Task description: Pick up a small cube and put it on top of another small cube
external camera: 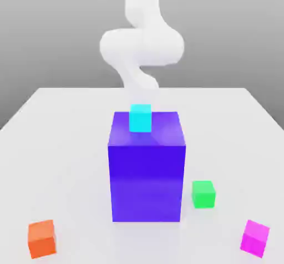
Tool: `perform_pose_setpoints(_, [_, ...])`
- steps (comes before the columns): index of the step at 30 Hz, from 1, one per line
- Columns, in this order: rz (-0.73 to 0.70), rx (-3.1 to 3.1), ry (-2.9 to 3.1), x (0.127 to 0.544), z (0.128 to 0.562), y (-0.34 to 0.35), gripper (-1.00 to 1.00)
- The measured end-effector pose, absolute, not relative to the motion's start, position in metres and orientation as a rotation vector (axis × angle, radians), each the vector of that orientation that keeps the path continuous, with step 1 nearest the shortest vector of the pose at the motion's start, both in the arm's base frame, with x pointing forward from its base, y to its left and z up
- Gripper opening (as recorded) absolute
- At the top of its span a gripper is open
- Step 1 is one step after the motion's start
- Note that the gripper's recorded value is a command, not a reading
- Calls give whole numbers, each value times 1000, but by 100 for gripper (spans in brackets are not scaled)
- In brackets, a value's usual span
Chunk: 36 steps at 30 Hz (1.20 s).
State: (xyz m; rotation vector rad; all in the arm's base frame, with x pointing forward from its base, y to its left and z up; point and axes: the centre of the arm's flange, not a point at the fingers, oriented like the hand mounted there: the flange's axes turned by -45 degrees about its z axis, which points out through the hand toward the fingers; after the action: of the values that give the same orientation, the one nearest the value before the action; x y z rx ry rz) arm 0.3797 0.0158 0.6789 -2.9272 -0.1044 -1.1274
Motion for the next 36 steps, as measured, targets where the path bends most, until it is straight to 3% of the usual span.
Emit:
perform_pose_setpoints(7, [-853, -2988, -476, 454, 574, 73, 0])
perform_pose_setpoints(14, [-576, -2975, -847, 490, 454, 137, 0])
perform_pose_setpoints(21, [-294, -2879, -1230, 485, 326, 205, 0])
perform_pose_setpoints(27, [-51, -2759, -1505, 456, 215, 241, 0])
perform_pose_setpoints(32, [-2, -2727, -1560, 448, 142, 248, 0])
perform_pose_setpoints(33, [-1, -2726, -1561, 448, 132, 248, -100])
perform_pose_setpoints(36, [0, -2726, -1561, 448, 132, 248, -100])
